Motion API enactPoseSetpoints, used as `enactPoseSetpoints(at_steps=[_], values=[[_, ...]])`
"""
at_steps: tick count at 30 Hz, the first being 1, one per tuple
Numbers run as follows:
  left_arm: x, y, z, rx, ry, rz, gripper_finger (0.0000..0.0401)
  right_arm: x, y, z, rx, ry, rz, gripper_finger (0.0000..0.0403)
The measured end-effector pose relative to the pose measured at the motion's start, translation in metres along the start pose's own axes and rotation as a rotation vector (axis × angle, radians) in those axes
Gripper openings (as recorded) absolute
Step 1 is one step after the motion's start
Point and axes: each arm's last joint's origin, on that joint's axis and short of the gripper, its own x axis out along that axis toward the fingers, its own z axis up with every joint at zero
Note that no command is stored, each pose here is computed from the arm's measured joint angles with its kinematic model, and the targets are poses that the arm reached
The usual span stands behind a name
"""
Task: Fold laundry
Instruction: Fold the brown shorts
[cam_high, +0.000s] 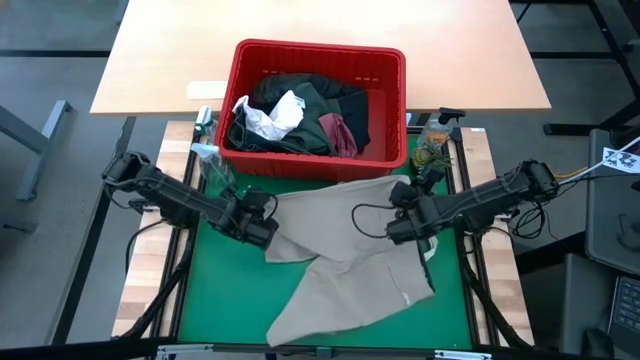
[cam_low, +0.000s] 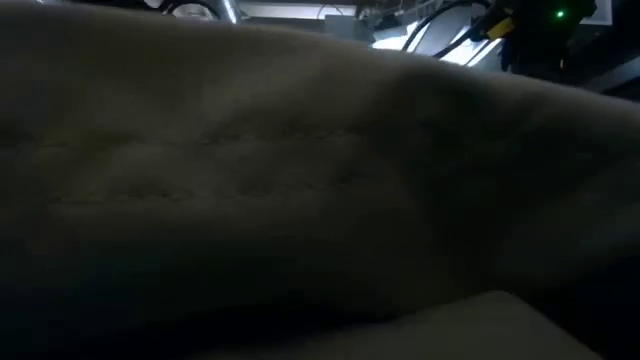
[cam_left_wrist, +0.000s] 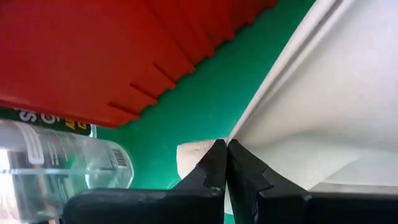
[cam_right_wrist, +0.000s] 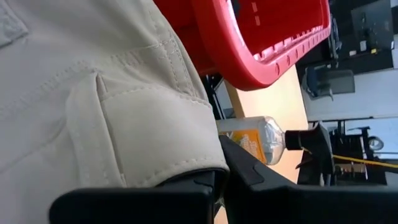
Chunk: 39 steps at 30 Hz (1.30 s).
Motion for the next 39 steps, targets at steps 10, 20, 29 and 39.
enactPoseSetpoints(at_steps=[10,20,29,39], values=[[0.008,0.003,0.008,0.021,0.014,0.008,0.0094,0.003,-0.001,0.0,0.008,0.056,0.034,0.001],[0.003,-0.013,0.002,-0.023,0.255,-0.243,0.0113,0.003,-0.001,0.0,0.011,0.069,0.049,0.001],[-0.016,-0.037,-0.004,-0.046,0.253,-0.498,0.0097,0.003,-0.001,0.0,0.011,0.068,0.049,0.0071],[-0.011,-0.066,-0.02,0.001,0.242,-0.527,0.0097,0.001,-0.002,0.002,-0.028,0.073,0.071,0.0128]])
